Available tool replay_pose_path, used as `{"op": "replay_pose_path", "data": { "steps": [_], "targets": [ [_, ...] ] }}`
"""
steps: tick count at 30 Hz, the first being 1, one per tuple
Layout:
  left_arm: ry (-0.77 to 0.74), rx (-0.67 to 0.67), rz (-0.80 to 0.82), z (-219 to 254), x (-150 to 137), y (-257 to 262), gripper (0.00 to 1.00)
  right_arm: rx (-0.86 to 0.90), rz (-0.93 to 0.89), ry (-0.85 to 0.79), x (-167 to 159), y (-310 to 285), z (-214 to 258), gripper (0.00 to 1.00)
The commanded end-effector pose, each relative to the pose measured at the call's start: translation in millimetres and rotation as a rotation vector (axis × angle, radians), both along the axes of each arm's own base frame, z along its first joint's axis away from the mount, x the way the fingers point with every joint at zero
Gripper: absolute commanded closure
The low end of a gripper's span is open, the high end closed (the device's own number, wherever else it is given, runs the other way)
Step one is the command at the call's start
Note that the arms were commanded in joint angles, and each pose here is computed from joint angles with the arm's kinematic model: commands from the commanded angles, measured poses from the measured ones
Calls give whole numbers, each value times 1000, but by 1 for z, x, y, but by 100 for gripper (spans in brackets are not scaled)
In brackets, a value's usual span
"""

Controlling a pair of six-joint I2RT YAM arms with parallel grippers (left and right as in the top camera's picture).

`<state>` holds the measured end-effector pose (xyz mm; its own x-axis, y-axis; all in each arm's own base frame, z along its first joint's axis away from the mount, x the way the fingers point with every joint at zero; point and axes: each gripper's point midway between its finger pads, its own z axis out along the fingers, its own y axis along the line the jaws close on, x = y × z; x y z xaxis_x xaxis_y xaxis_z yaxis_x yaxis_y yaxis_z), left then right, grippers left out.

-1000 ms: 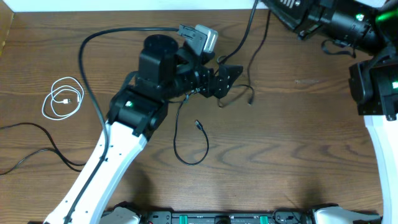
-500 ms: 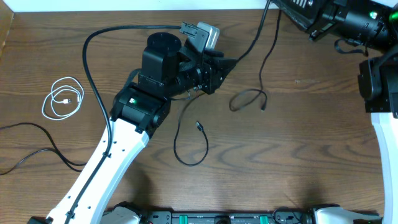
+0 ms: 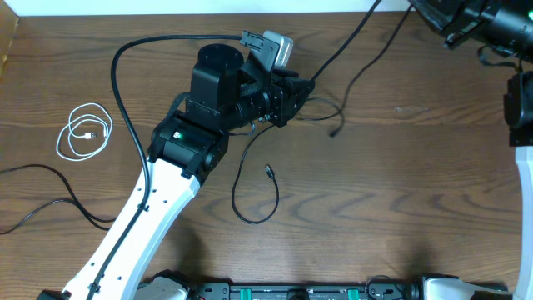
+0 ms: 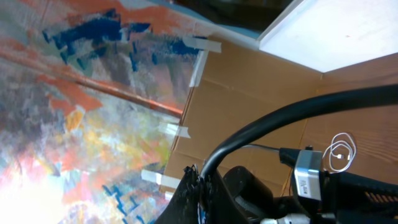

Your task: Untangle cables

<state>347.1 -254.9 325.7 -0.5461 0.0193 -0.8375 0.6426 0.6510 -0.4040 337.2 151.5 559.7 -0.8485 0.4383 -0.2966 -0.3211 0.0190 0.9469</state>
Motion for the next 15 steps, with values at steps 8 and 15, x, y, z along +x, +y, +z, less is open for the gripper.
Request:
{"op": "replay_pose_path", "data": {
  "steps": [8, 15],
  "targets": [
    [34, -25, -95, 2, -19, -8, 54, 8, -174, -5, 17, -55, 7, 98],
    [40, -2, -132, -4, -25, -9, 37, 7, -179, -5, 17, -58, 7, 99]
  ]
}}
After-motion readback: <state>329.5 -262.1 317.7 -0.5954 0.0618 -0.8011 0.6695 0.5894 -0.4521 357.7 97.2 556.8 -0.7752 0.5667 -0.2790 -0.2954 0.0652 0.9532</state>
